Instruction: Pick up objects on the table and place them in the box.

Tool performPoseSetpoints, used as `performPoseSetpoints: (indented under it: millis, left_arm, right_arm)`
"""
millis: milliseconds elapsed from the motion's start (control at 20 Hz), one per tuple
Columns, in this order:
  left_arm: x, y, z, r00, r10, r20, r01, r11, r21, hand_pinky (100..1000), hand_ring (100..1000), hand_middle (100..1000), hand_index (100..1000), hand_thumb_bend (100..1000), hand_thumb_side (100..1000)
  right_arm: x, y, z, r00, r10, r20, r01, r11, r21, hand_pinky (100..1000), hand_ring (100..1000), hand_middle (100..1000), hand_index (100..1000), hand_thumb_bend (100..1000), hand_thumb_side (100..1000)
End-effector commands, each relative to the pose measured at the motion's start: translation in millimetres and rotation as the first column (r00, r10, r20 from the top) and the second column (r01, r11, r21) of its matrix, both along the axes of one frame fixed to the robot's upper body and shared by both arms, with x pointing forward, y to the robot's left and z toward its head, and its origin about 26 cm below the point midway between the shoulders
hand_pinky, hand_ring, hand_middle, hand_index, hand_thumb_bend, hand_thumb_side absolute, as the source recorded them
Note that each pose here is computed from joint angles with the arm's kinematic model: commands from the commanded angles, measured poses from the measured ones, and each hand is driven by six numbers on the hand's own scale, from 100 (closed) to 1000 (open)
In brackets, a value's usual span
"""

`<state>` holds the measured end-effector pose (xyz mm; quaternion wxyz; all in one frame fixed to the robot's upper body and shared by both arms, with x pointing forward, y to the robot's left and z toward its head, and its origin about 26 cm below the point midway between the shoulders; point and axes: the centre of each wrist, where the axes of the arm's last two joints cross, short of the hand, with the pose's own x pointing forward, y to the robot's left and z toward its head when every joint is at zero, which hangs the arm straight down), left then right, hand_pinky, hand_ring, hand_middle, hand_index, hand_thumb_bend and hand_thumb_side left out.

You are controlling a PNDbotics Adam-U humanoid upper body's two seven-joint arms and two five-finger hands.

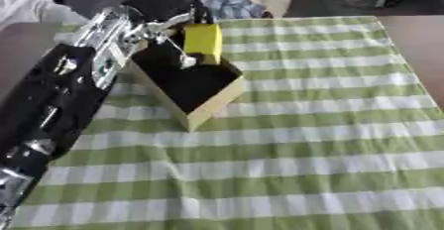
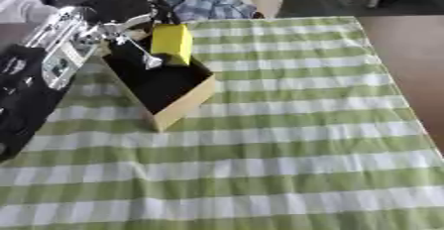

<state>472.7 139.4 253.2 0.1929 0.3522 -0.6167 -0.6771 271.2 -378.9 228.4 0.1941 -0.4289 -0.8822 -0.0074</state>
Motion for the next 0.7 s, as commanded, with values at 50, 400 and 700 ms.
performPoseSetpoints:
  millis: [50,400,700]
  left_arm:
    - [3.7,2.1,8.3,0.999,-0.019,0.038,0.019,1.0,0.014,341,461,428,624,132,211]
    - [11.6,7.3,-8.8,0.999,-0.052,0.006,0.052,0.997,0.058,344,463,429,616,104,221]
    - [15.2,8.5,-18.4,0.999,-0.036,-0.004,0.036,0.996,0.087,400,507,481,660,143,240]
  right_arm:
    - [-2.4,0.1,9.1,1.0,0.005,0.027,-0.004,1.0,-0.016,586,581,599,760,100,745]
    - [-2.5,0.0,8.1,1.0,0.004,0.028,-0.004,1.0,-0.008,585,580,598,760,100,745]
    - [-2.5,0.0,7.5,1.0,0.005,0.028,-0.004,1.0,-0.004,584,580,597,760,100,745]
